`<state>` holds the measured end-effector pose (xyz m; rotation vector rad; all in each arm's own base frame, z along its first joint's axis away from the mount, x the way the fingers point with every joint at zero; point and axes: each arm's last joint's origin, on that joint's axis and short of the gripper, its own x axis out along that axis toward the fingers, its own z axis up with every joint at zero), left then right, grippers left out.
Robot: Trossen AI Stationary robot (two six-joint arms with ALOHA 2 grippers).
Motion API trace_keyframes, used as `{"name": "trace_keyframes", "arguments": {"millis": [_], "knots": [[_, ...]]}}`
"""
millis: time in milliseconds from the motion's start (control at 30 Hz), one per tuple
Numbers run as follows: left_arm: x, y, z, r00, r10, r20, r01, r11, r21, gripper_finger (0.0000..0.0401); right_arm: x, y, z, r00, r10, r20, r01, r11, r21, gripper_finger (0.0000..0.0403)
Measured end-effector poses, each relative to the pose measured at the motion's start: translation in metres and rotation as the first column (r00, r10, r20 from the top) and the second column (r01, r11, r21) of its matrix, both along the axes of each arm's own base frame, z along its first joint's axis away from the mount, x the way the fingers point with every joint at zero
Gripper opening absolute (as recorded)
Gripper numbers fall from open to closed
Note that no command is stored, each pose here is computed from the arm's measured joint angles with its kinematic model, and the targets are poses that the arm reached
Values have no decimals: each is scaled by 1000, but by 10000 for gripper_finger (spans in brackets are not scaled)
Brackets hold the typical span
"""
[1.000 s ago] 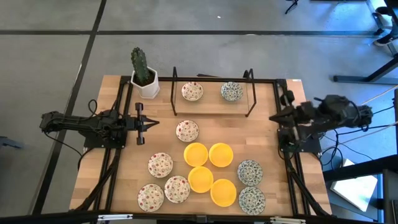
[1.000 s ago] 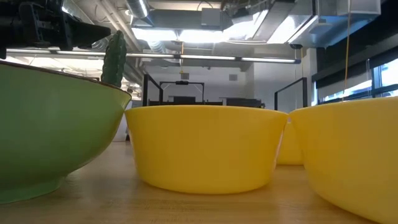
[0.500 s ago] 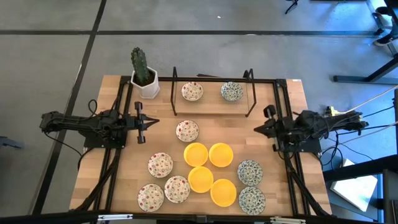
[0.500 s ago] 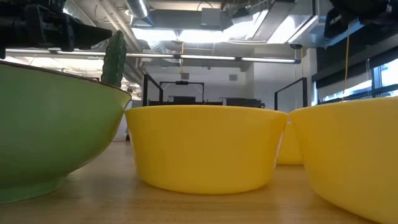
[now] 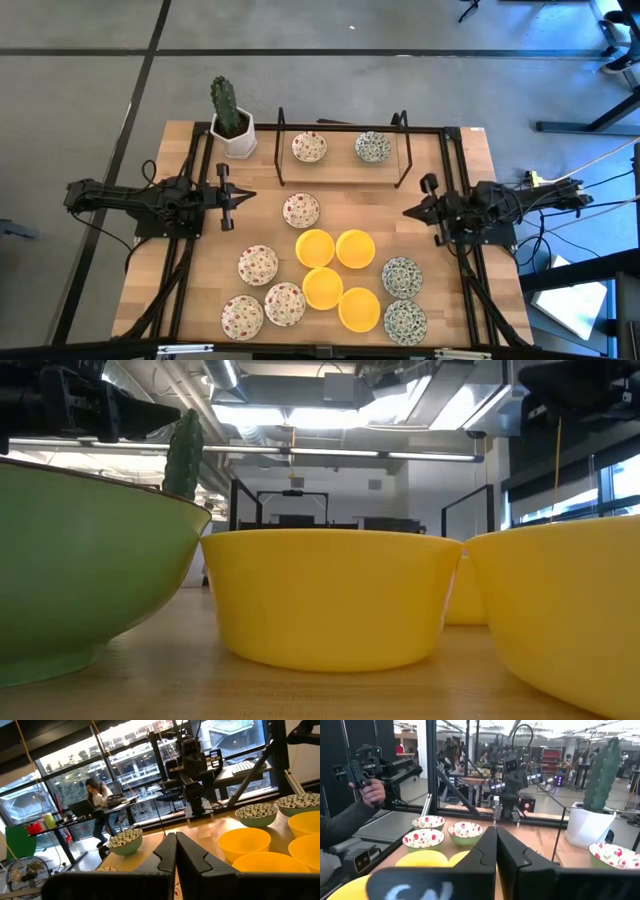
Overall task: Pick & Place Mini bowls
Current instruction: Put the yellow bowl on the shelf
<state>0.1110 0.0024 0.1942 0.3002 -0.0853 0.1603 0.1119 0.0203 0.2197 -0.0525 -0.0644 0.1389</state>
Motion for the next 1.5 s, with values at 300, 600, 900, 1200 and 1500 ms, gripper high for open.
{"name": "trace_keyframes", "arguments": {"millis": [300,600,900,1200,1500], "knots": [[0,0,0,1000,0,0,0,1000,-2,2,7,1,-6,998,-3,-61,1,999,-32,3],[-2,2,8,994,78,79,-75,996,-49,4,20,-3,-2,963,-250,-98,252,968,6,3],[-14,3,50,915,116,386,-141,989,36,5,62,4,29,921,-291,-257,288,956,-50,3],[-8,3,44,943,118,311,-147,987,71,4,131,18,48,691,-310,-653,278,948,-155,3],[-6,3,41,954,119,275,-150,984,92,2,177,33,22,490,-233,-840,203,968,-150,82]]}}
